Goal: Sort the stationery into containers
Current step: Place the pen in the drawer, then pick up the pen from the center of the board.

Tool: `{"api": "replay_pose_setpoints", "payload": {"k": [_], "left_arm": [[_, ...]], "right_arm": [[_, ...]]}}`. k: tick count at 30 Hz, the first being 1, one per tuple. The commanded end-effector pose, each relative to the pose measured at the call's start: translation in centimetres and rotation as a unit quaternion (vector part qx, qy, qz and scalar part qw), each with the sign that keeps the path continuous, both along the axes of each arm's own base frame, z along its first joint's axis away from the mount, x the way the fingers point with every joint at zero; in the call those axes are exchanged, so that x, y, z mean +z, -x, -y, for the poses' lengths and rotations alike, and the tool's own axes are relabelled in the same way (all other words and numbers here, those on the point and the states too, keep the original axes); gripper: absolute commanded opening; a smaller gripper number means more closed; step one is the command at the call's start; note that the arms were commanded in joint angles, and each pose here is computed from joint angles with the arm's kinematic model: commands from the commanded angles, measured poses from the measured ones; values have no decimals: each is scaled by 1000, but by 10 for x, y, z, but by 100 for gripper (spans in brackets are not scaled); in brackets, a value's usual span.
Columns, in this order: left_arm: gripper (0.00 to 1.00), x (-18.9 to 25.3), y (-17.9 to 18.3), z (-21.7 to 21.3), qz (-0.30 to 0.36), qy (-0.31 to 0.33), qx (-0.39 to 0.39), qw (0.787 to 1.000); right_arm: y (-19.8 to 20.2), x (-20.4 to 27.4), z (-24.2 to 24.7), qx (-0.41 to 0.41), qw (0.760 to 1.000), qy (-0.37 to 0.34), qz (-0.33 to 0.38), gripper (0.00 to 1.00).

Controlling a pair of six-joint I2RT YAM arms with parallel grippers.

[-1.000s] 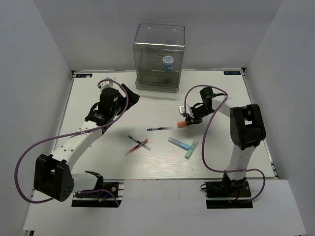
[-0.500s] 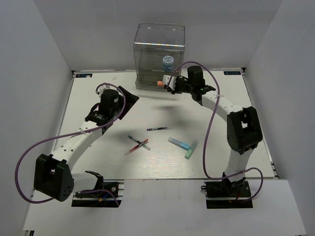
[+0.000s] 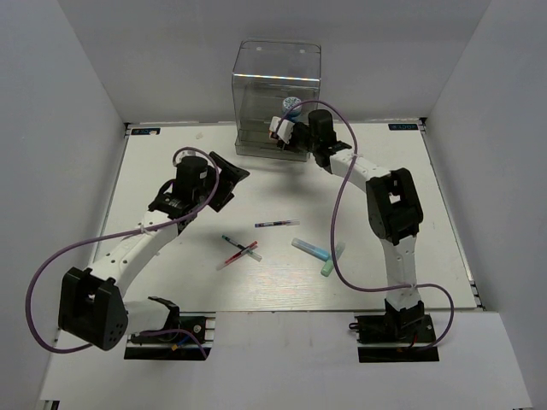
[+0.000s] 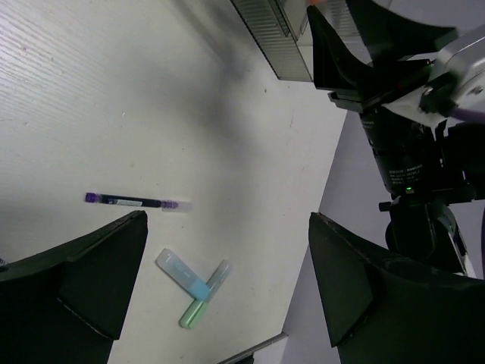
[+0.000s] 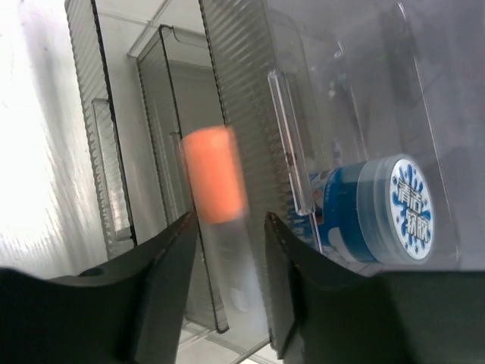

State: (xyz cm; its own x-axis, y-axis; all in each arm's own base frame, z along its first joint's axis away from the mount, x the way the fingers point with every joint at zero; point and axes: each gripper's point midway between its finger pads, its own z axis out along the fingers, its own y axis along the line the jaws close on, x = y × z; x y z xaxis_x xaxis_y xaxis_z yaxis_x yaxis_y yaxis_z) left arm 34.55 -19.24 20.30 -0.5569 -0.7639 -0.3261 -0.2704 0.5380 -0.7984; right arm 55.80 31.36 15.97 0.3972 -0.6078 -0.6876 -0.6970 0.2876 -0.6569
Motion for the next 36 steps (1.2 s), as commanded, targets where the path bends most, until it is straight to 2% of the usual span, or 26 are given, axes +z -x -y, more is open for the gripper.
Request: {"api": "replay_pose_setpoints", "payload": {"k": [1, 3, 5, 7, 8, 9, 10, 11, 12, 13, 14, 15, 16, 19, 20, 21, 22, 23, 24, 25, 26, 29, 30, 34, 36], "left_arm": [[96, 5, 4, 14, 2, 5, -37, 999], [96, 8, 2, 20, 22, -11, -60, 998], [96, 17, -1, 29, 48, -12, -84, 995], [93, 22, -5, 35, 81, -39, -115, 989], [92, 28, -5, 43, 102, -44, -138, 984], [83, 37, -9, 47, 125, -53, -154, 979], [78, 32, -11, 54, 145, -86, -187, 968], [74, 35, -12, 61, 163, -92, -217, 958], [66, 42, -12, 71, 183, -102, -244, 947], [62, 40, -9, 80, 212, -121, -298, 923], [55, 30, -10, 93, 223, -128, -334, 907], [43, 32, -7, 104, 247, -133, -367, 887], [39, 29, 1, 113, 281, -139, -424, 850], [33, 5, 15, 140, 298, -149, -505, 796], [33, 4, 12, 145, 321, -174, -522, 771], [35, -17, 21, 153, 299, -181, -550, 758], [38, -23, 24, 157, 301, -189, -564, 745], [41, -27, 26, 161, 319, -207, -580, 720], [45, -39, 39, 169, 317, -212, -604, 700], [53, -49, 43, 175, 316, -217, -619, 685], [55, -51, 46, 181, 336, -231, -634, 657], [60, -73, 65, 202, 342, -244, -677, 604], [60, -78, 67, 206, 340, -252, -683, 595], [63, -107, 93, 220, 330, -268, -732, 532], [63, -114, 96, 223, 337, -283, -740, 508]], "right_arm": [[-5, 40, -3, -7, 999, -26, 28, 52], [3, 40, -4, 0, 999, -41, 11, 56], [11, 49, -1, -2, 998, -56, -3, 58], [16, 54, 0, -4, 998, -65, -13, 58], [20, 70, 4, -6, 997, -75, -8, 58], [24, 74, 5, -5, 996, -87, -20, 58], [26, 71, 14, -13, 994, -98, -43, 52], [40, 89, 18, -10, 992, -116, -53, 48], [57, 93, 13, 30, 988, -131, -77, 40], [68, 63, 30, 29, 984, -127, -118, 19], [97, 95, 29, 87, 980, -144, -105, 9], [120, 99, 27, 142, 972, -148, -111, 2], [138, 72, 49, 140, 972, -137, -130, 0], [178, 58, 69, 170, 964, -131, -158, 0], [186, 41, 85, 148, 959, -127, -204, 0], [198, 35, 92, 144, 959, -122, -211, 3], [202, 27, 98, 137, 957, -120, -225, 13], [206, 32, 111, 122, 959, -123, -223, 34], [219, 11, 118, 113, 955, -122, -247, 43], [220, 10, 122, 107, 956, -123, -242, 56], [220, 8, 131, 93, 957, -128, -242, 60], [235, 4, 145, 72, 958, -134, -242, 62], [241, -4, 147, 68, 956, -136, -252, 62], [248, -5, 161, 49, 955, -146, -252, 62], [251, -9, 166, 44, 953, -152, -257, 62]]}}
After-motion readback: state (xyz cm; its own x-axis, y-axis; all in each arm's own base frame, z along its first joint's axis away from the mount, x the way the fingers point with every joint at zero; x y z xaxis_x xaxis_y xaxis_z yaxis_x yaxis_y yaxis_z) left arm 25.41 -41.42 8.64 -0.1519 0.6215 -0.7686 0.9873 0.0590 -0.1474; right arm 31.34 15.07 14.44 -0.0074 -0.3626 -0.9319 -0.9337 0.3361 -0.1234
